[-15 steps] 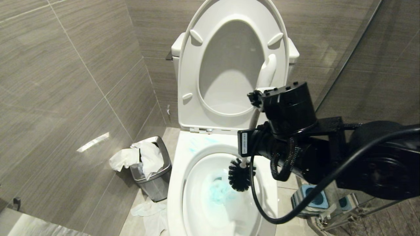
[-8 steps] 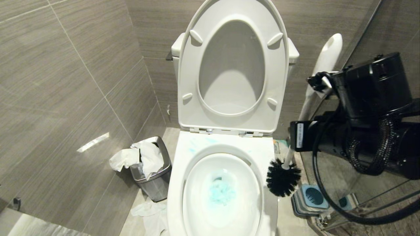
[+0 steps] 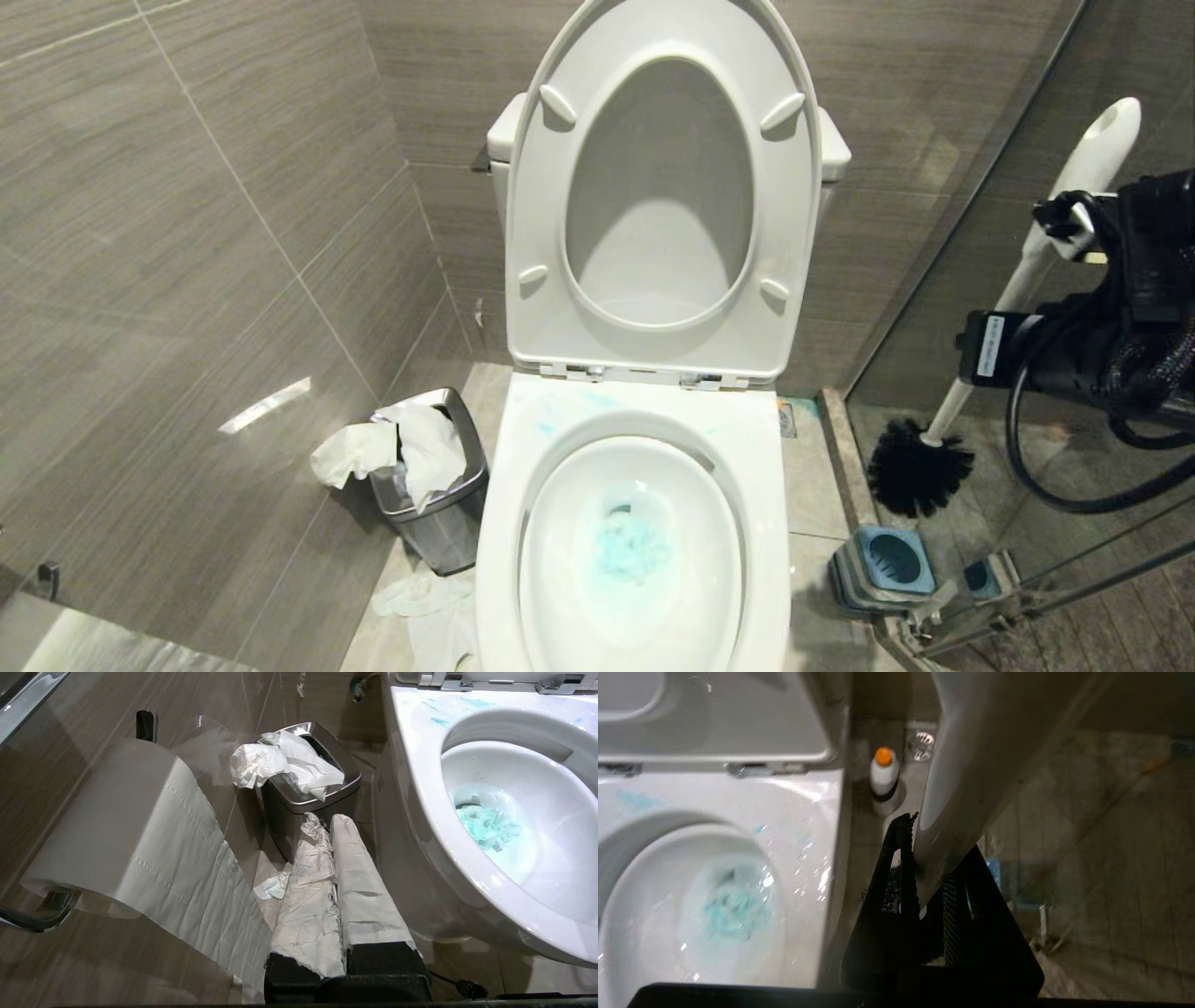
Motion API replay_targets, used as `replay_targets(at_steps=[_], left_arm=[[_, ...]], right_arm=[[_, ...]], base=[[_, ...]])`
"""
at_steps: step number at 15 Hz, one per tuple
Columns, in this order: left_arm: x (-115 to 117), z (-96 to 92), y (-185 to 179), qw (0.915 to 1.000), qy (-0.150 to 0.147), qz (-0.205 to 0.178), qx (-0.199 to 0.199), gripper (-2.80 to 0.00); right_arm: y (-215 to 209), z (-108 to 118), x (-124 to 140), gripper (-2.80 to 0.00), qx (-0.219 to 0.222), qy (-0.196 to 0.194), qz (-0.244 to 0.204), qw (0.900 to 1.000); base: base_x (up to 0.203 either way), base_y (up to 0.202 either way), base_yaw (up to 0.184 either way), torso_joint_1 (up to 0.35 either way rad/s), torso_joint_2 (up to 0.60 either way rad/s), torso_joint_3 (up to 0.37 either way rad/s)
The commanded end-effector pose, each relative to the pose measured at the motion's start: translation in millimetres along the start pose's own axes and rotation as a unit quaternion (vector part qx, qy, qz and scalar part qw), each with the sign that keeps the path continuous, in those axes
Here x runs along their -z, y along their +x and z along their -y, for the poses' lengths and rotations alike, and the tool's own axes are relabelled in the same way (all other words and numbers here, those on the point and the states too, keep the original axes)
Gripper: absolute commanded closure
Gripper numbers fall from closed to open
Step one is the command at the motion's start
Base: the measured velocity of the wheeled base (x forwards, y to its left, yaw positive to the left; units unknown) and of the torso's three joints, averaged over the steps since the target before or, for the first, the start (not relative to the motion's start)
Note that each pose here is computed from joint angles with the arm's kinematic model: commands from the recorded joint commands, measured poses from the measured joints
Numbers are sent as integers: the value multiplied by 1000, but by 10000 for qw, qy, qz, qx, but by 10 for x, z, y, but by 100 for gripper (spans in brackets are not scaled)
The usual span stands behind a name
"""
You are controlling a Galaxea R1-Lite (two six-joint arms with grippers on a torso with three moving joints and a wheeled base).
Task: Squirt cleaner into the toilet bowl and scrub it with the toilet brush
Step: Put the toilet brush back
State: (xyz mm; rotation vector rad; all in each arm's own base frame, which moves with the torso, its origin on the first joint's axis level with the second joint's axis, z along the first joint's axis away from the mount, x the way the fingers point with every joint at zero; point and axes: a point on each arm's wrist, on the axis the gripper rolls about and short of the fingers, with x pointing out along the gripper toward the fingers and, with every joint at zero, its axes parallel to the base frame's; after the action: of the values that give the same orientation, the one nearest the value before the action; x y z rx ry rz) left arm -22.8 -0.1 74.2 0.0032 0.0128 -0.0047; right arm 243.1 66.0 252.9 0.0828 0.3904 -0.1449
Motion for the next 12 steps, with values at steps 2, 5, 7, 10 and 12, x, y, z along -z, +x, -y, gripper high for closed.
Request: replay_targets(at_steps=[2,5,7,10,12], left_arm=[[0,0,0,10000,-1,2,0,0],[0,0,0,10000,-1,2,0,0],[0,0,0,10000,-1,2,0,0],[0,0,0,10000,-1,2,0,0],[0,0,0,10000,-1,2,0,0]], right_arm=[[404,328,110,0,153,-51,436,9989],[643,400,264,0,276,-74,297,9991],[808,433,368,0,364,-61,224,9991],[1142,512,582,0,508,11,288,9983],[1348,618,762,0,559,51,250,9981]], base=[[0,0,0,0,0,0],[0,0,0,0,0,0],[0,0,0,0,0,0],[0,0,0,0,0,0],[0,0,0,0,0,0]])
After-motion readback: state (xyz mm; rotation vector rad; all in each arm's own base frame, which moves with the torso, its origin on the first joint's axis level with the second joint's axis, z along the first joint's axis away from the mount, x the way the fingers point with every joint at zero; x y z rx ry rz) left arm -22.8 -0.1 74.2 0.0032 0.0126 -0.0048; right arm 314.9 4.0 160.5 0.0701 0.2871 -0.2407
